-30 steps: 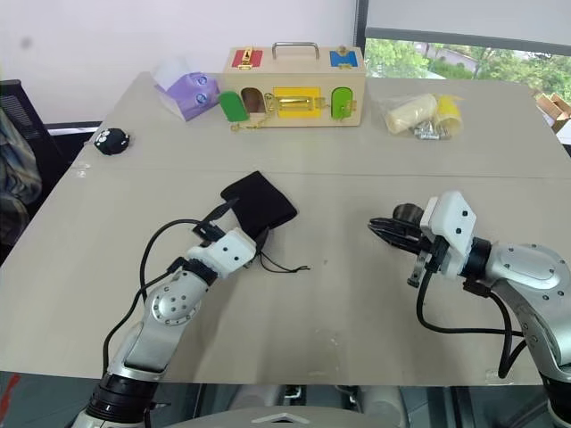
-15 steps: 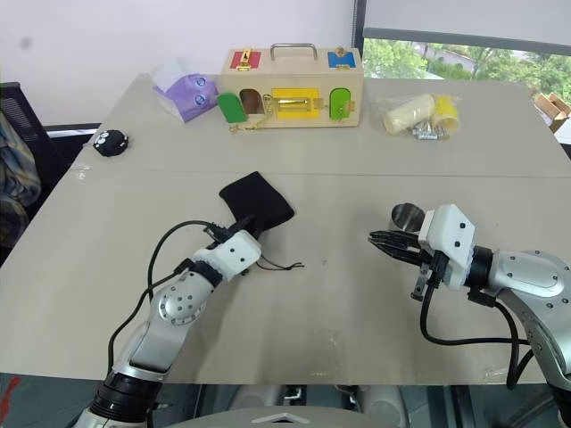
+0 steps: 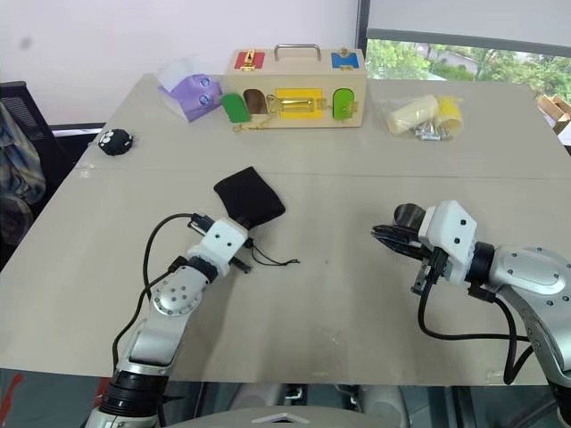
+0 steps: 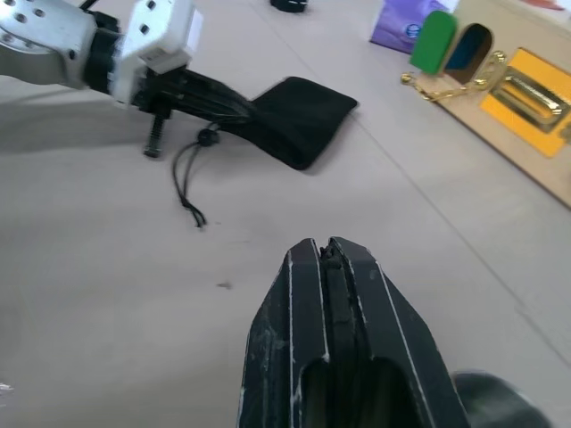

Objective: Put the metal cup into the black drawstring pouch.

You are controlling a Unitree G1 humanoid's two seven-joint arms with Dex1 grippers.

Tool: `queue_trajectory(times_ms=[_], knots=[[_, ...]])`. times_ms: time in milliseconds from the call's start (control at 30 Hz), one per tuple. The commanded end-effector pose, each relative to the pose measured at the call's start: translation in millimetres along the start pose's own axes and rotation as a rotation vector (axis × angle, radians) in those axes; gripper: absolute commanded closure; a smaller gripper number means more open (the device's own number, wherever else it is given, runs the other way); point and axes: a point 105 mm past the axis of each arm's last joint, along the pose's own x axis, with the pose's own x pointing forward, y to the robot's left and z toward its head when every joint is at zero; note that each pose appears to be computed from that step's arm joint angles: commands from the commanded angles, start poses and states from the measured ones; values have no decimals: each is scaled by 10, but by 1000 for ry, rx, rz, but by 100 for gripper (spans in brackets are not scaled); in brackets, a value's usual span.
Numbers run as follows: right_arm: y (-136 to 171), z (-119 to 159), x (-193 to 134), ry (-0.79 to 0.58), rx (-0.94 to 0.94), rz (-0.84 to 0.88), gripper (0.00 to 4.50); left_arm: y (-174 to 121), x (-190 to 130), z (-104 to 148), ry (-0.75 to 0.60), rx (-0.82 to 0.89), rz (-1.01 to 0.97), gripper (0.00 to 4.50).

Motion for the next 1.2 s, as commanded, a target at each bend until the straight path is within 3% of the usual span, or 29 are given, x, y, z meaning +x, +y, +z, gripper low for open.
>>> queue_trajectory(times_ms=[33,333,500,767,833,967,1133,1200], knots=[[-278,28,-68,42,-92,-134,450,53,33,231,-53,-115,-9,444],[-333,-166,-34,214,-166,-86,450,202,136,543,-54,-360,-51,444],[-259,-208,-8,213,-100,-44,245,277,157,628,-44,-425,-57,450],[-214,-439,-55,344,-103,-15,245,261,157,728,-42,-479,-91,450],[-235,-493,-74,386,-139,-13,296,247,157,760,-38,-515,-105,450],[-252,-549,-115,434,-185,2,445,236,145,775,-9,-590,-122,450],[-296,-497,-148,439,-223,-10,445,247,130,778,17,-664,-142,450],[-332,-366,-79,362,-204,-49,445,227,136,811,15,-702,-163,450]])
